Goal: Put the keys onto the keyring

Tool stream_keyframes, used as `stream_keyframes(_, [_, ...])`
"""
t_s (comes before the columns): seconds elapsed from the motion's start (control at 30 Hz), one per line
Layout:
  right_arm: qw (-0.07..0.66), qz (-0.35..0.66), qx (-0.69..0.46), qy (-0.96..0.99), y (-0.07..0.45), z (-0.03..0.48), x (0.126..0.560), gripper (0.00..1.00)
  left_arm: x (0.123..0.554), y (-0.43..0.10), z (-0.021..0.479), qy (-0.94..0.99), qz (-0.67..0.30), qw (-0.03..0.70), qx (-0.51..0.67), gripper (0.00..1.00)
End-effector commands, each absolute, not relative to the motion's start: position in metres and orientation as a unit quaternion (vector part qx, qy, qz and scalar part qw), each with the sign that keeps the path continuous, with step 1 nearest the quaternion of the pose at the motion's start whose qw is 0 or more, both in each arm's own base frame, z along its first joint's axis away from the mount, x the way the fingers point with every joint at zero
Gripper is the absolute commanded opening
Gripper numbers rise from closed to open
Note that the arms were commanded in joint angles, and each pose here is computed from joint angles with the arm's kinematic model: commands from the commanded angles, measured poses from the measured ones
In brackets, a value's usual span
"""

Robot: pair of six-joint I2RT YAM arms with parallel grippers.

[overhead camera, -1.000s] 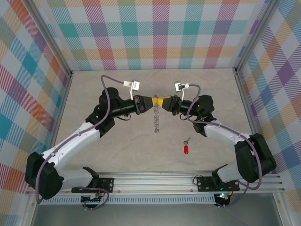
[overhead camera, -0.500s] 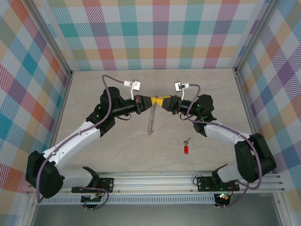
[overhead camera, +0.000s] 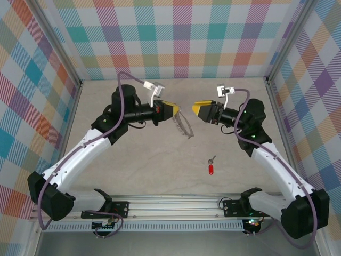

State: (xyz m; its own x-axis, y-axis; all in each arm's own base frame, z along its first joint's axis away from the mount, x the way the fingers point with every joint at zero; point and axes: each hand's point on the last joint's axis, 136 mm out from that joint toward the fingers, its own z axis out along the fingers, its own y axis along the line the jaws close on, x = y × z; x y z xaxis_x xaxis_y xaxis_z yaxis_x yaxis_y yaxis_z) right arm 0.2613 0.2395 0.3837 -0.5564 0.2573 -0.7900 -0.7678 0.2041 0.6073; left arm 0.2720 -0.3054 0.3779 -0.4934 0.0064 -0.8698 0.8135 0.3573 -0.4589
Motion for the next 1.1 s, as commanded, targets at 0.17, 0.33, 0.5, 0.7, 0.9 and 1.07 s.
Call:
stream_keyframes(0.17, [0.407,0.586,-0.261,0.65,0.248,0.386,0.257,0.47,0.262,-0.311,0.401,0.659,-0.505,0.4,0.388,0.0])
stream_keyframes(0.33, [0.401,0.599,-0.288,0.631,0.253,0.394,0.253,0.41,0.257,-0.312,0.407,0.647,-0.518,0.377,0.413,0.0])
stream_keyframes(0.5, [0.398,0.606,-0.299,0.621,0.255,0.397,0.253,0.35,0.26,-0.314,0.413,0.638,-0.526,0.376,0.418,0.0])
stream_keyframes(0.7, [0.399,0.611,-0.301,0.614,0.257,0.401,0.256,0.29,0.265,-0.318,0.413,0.635,-0.532,0.369,0.42,0.0])
stream_keyframes(0.9, [0.4,0.616,-0.294,0.611,0.259,0.4,0.261,0.28,0.266,-0.319,0.414,0.632,-0.538,0.369,0.418,0.0])
stream_keyframes(1.07, [0.399,0.624,-0.287,0.607,0.26,0.399,0.266,0.28,0.267,-0.32,0.413,0.633,-0.541,0.368,0.415,0.0])
